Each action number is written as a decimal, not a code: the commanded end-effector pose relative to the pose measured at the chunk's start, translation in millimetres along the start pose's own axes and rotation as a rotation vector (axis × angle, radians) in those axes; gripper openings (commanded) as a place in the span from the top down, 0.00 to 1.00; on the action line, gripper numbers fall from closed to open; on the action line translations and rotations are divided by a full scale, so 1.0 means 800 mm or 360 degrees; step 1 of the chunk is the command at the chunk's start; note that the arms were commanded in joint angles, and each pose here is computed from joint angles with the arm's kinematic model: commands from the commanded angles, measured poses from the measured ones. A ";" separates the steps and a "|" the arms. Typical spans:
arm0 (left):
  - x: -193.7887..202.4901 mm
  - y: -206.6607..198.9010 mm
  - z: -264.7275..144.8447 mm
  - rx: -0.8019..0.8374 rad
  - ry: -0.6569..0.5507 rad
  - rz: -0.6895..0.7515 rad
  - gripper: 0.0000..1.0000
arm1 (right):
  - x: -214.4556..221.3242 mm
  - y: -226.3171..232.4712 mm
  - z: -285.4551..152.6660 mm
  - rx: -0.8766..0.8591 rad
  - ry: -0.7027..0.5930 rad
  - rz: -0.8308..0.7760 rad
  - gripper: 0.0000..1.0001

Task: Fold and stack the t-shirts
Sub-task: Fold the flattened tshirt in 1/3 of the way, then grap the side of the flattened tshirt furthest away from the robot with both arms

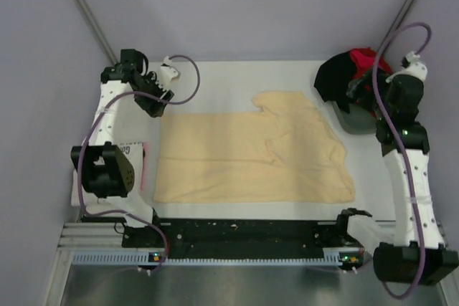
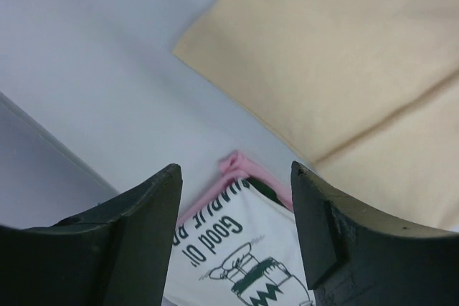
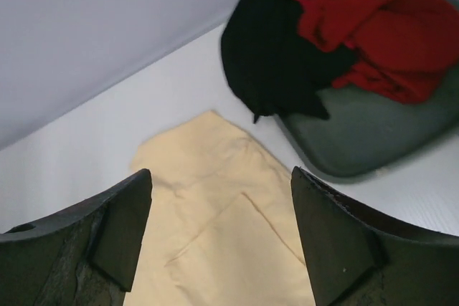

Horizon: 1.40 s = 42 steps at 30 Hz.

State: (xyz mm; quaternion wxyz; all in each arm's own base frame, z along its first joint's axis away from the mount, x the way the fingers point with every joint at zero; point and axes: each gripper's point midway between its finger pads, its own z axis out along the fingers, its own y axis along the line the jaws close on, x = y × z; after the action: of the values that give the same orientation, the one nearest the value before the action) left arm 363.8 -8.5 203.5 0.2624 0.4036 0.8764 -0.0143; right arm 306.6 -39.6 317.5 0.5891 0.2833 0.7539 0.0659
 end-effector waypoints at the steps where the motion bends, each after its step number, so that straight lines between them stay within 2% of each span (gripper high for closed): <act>1: 0.000 0.051 0.042 -0.0060 0.0076 -0.0247 0.34 | 0.023 0.124 0.069 -0.0584 0.0212 -0.0556 0.23; 4: 0.009 0.070 0.073 -0.0056 0.0167 -0.0228 0.35 | 0.073 0.146 0.125 -0.0594 0.0467 -0.0825 0.25; 6: 0.016 0.078 0.095 -0.0044 0.0225 -0.0225 0.35 | 0.084 0.158 0.163 -0.0580 0.0518 -0.0993 0.27; 10: 0.018 0.080 0.129 0.0070 0.0260 -0.0285 0.35 | 0.131 0.155 0.238 -0.0497 0.0712 -0.1080 0.33; 15: 0.028 0.087 0.163 0.0101 0.0340 -0.0413 0.33 | 0.221 0.138 0.305 -0.0439 0.1011 -0.1166 0.33; 22: 0.058 0.085 0.205 0.0152 0.0453 -0.0432 0.34 | 0.298 0.130 0.351 -0.0503 0.1190 -0.1247 0.23; 26: 0.056 0.078 0.219 0.0237 0.0427 -0.0408 0.34 | 0.327 0.129 0.361 -0.0576 0.1274 -0.1242 0.19; 30: 0.060 0.067 0.228 0.0306 0.0418 -0.0399 0.34 | 0.361 0.132 0.346 -0.0711 0.1436 -0.1155 0.20; 32: 0.061 0.064 0.233 0.0322 0.0415 -0.0396 0.34 | 0.369 0.128 0.344 -0.0703 0.1472 -0.1136 0.25; 34: 0.058 0.063 0.235 0.0334 0.0396 -0.0398 0.41 | 0.373 0.122 0.343 -0.0681 0.1495 -0.1142 0.33; 35: 0.056 0.063 0.235 0.0339 0.0382 -0.0402 0.52 | 0.372 0.121 0.344 -0.0664 0.1491 -0.1147 0.42; 38: 0.043 0.063 0.222 0.0338 0.0328 -0.0425 1.00 | 0.358 0.134 0.335 -0.0721 0.1462 -0.1140 0.68; 41: 0.023 0.064 0.202 0.0284 0.0196 -0.0402 1.00 | 0.325 0.161 0.321 -0.0824 0.1383 -0.1126 0.89; 42: 0.015 0.067 0.190 0.0240 0.0140 -0.0385 1.00 | 0.312 0.168 0.317 -0.0833 0.1350 -0.1123 0.99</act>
State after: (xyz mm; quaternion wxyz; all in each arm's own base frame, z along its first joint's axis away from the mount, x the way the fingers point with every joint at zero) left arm 454.2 8.5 28.2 0.1037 0.3105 0.9404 -0.0920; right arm 550.5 120.9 35.3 0.2329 -0.1679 0.9496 0.1258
